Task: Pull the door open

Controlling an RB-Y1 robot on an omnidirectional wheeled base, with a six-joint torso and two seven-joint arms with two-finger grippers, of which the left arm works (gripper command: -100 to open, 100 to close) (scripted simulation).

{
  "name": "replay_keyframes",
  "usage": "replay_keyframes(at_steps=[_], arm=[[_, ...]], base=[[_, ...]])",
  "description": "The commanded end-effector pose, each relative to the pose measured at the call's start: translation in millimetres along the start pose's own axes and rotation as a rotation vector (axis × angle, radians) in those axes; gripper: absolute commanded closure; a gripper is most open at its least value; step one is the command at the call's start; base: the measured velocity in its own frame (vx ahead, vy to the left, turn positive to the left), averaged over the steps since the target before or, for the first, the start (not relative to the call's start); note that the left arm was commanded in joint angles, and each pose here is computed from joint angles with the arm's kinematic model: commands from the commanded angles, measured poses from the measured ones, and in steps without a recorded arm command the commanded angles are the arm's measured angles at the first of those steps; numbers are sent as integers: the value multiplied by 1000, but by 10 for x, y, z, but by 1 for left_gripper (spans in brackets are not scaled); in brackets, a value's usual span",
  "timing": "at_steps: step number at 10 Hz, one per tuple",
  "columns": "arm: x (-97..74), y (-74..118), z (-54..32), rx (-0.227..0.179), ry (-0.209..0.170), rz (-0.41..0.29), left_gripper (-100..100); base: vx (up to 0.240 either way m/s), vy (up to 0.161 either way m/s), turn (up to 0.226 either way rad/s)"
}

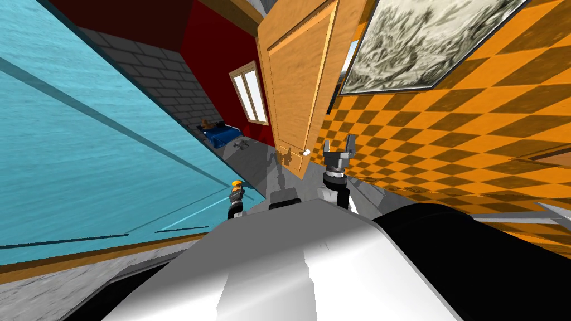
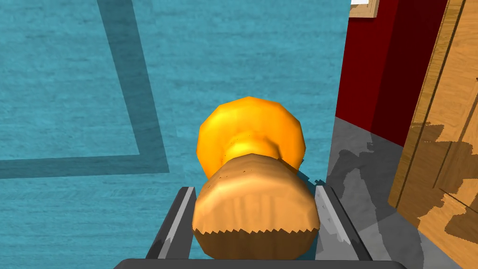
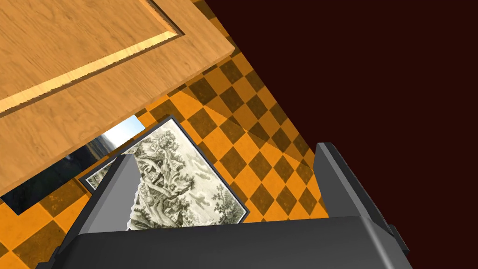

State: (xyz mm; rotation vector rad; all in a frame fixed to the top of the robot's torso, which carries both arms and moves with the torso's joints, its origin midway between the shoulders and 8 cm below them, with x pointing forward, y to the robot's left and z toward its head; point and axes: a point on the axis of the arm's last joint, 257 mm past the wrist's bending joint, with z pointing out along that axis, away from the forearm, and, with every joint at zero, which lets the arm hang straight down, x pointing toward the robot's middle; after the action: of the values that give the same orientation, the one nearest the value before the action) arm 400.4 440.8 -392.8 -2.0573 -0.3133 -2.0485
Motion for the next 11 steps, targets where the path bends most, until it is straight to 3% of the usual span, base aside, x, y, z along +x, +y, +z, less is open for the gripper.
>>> replay_keyframes(at_steps=[1,2,9,11], arm=[[10,31,-13,-25,4,-6,100],[-1,18,-9,-16,0,-1,100],[8,148,-207,-141,4,-4,100],[7,154,-209,-144,1,-2,100]], base=[[-262,0,-89],[-115,-3,-24],[-206,25,-84],[-166,23,-44]])
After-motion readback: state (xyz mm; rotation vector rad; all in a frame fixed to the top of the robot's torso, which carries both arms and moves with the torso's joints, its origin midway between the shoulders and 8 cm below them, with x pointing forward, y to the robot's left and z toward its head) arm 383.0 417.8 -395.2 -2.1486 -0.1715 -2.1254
